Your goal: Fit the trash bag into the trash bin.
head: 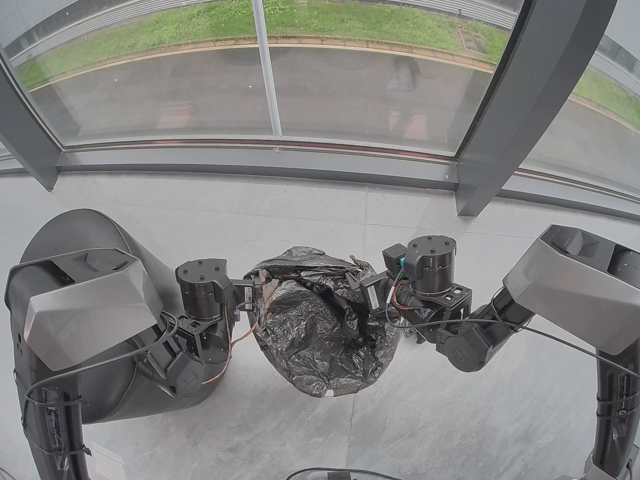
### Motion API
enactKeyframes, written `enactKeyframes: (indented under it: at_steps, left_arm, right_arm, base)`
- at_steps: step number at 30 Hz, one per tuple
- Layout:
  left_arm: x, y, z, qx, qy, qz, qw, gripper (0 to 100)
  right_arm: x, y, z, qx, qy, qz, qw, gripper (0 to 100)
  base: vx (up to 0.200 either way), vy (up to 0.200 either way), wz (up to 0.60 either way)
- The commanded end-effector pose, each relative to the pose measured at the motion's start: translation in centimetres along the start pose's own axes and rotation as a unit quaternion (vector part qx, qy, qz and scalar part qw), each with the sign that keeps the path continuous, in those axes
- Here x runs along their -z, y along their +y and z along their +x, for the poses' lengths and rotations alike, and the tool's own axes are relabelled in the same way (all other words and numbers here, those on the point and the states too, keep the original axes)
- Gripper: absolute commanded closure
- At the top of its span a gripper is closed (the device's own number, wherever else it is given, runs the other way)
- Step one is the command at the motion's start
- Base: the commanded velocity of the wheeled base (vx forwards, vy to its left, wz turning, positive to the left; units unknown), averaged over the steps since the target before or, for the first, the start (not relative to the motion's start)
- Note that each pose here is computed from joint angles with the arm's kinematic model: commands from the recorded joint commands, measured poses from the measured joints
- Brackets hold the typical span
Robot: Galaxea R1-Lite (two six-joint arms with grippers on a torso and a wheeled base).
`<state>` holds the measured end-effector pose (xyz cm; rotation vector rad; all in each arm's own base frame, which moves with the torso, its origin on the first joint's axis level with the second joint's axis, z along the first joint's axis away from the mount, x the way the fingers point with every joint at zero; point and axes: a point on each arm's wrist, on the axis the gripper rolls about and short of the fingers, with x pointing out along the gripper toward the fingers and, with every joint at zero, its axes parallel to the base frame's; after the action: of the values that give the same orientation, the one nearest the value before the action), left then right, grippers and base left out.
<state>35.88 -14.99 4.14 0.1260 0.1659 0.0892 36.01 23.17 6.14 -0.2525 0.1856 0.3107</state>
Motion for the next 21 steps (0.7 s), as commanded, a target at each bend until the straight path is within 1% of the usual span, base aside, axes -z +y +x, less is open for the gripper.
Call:
enactKeyframes:
  at_steps: [1, 5, 12, 15, 21]
  left_arm:
    - [2.2, -0.3, 0.5, 0.000, 0.016, 0.009, 0.9998, 0]
    - [3.1, -0.5, 0.6, 0.001, 0.023, 0.012, 0.9997, 0]
    - [3.3, -0.9, 0.5, 0.019, 0.024, 0.013, 0.9994, 0]
    - [4.1, -1.0, 0.6, 0.020, 0.033, 0.016, 0.9991, 0]
    - [4.6, -1.1, 0.7, 0.022, 0.039, 0.016, 0.9988, 0]
  right_arm:
    - [0.4, -0.1, 0.2, 0.002, 0.004, -0.001, 1.0000, 0]
    - [0.3, -0.4, 0.3, 0.005, 0.004, 0.000, 1.0000, 0]
    - [0.3, -0.4, 0.4, 0.006, 0.002, 0.002, 1.0000, 0]
    - [0.5, -0.4, 0.5, 0.005, 0.004, 0.001, 1.0000, 0]
    - [0.3, -0.6, 1.1, 0.011, -0.001, 0.003, 0.9999, 0]
  base:
    - [0.000, 0.000, 0.00]
    - [0.000, 0.000, 0.00]
    - [0.000, 0.000, 0.00]
    - [0.000, 0.000, 0.00]
    - [0.000, 0.000, 0.00]
